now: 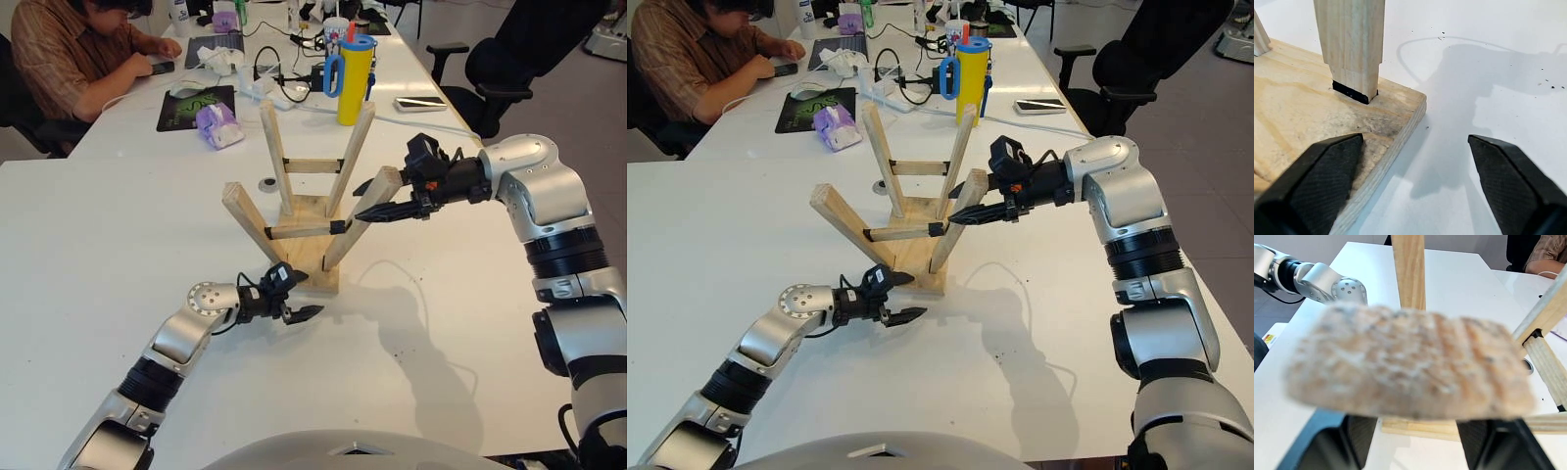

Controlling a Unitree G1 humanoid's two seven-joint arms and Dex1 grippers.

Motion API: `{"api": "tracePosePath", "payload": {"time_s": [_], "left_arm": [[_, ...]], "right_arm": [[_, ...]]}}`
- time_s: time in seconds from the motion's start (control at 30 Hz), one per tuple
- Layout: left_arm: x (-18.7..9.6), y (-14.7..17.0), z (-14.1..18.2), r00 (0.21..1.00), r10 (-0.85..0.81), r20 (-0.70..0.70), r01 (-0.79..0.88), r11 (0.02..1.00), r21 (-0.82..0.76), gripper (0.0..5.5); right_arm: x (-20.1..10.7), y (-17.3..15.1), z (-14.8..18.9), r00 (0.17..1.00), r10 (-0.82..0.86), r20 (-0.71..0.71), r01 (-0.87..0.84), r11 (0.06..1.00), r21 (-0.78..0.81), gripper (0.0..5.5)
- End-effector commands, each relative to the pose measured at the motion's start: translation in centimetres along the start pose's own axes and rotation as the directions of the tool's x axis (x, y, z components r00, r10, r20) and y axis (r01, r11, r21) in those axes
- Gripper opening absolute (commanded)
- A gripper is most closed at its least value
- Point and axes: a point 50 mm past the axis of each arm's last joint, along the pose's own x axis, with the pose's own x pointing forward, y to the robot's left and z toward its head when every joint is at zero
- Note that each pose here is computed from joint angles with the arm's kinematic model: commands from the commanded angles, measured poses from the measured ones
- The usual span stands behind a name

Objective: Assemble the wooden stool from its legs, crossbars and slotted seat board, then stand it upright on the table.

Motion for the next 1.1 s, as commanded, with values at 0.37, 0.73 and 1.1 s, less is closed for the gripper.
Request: {"api": "tracePosePath", "payload": {"time_s": [0.37, 0.73, 1.1], "left_arm": [[-0.2, -0.2, -3.2, 0.991, 0.011, -0.132, -0.021, 0.997, -0.075, 3.99], [-0.1, 0.0, -3.3, 0.991, 0.019, -0.130, -0.030, 0.996, -0.084, 3.99], [-1.1, -0.2, -2.0, 0.991, 0.131, -0.007, -0.131, 0.991, -0.008, 3.99]], "right_arm": [[3.4, 0.8, 0.9, 0.990, 0.123, -0.062, -0.127, 0.990, -0.060, 2.05], [6.0, 2.4, -0.3, 0.980, 0.195, -0.052, -0.194, 0.981, 0.017, 2.05], [6.8, 1.3, -3.7, 0.979, -0.125, -0.160, 0.135, 0.989, 0.052, 2.05]]}}
